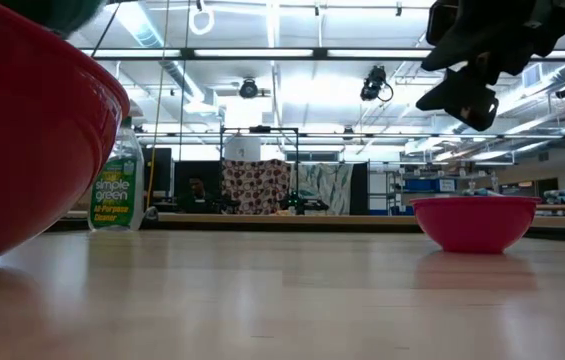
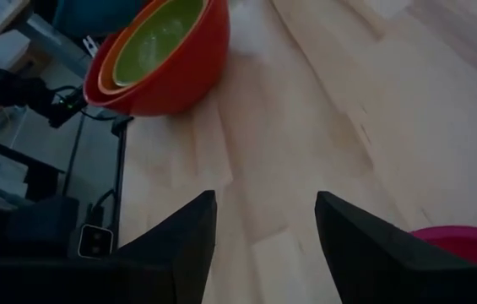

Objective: Nest bowls inside each other
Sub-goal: Stack the blue bowl on top of the green bowl

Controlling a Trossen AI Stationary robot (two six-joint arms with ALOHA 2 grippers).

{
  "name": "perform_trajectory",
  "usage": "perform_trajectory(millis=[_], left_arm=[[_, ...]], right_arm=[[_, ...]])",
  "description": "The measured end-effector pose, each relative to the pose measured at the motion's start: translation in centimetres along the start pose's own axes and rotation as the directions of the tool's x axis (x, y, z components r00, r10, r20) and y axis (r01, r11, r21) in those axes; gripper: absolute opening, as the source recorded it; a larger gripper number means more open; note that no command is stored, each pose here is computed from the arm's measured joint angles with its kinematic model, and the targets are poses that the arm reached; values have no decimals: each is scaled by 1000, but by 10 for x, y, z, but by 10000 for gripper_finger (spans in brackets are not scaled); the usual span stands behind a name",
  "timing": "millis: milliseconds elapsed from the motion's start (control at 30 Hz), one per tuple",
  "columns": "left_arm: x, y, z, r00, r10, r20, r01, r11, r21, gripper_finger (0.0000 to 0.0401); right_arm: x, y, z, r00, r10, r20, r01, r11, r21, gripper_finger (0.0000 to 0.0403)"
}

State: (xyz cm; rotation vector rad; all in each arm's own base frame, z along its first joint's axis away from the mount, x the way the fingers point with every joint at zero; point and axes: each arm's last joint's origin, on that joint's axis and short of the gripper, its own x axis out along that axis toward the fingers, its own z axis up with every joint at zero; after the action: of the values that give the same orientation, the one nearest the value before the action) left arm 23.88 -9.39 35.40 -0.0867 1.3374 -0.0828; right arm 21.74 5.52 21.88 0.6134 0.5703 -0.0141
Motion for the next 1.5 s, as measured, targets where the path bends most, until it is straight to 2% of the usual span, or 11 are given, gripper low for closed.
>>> perform_trajectory(millis=[233, 400, 500, 700, 800, 1133, 1333, 1500], left_arm=[[40, -14, -31, 998, -1, -59, 0, 1000, -17, 11], [70, -10, -52, 997, 6, -73, -11, 997, -73, 11], [84, -7, -59, 999, -12, -44, 7, 993, -114, 12], [103, -2, -70, 998, -2, -70, -10, 986, -166, 18], [110, 0, -74, 996, 6, -90, -24, 979, -200, 39], [114, 1, -76, 995, -10, -100, -8, 983, -186, 133], [97, -3, -72, 990, -39, -133, 6, 971, -241, 197], [73, -6, -65, 990, -39, -133, 10, 976, -217, 236]], right_arm=[[0, -2, 4, 1000, 16, 6, -16, 1000, -6, 210], [0, -2, 4, 999, 33, -8, -33, 999, -5, 210], [0, -2, 4, 999, 41, -15, -41, 999, -4, 210], [0, -2, 4, 999, 40, -15, -40, 999, 2, 210], [0, -3, 4, 999, 31, -8, -31, 1000, 2, 210], [0, -5, 6, 1000, 10, 9, -10, 1000, 12, 210], [1, -9, 6, 1000, 5, -15, -5, 999, 31, 210], [0, -20, 10, 998, -56, -25, 57, 997, 45, 210]])
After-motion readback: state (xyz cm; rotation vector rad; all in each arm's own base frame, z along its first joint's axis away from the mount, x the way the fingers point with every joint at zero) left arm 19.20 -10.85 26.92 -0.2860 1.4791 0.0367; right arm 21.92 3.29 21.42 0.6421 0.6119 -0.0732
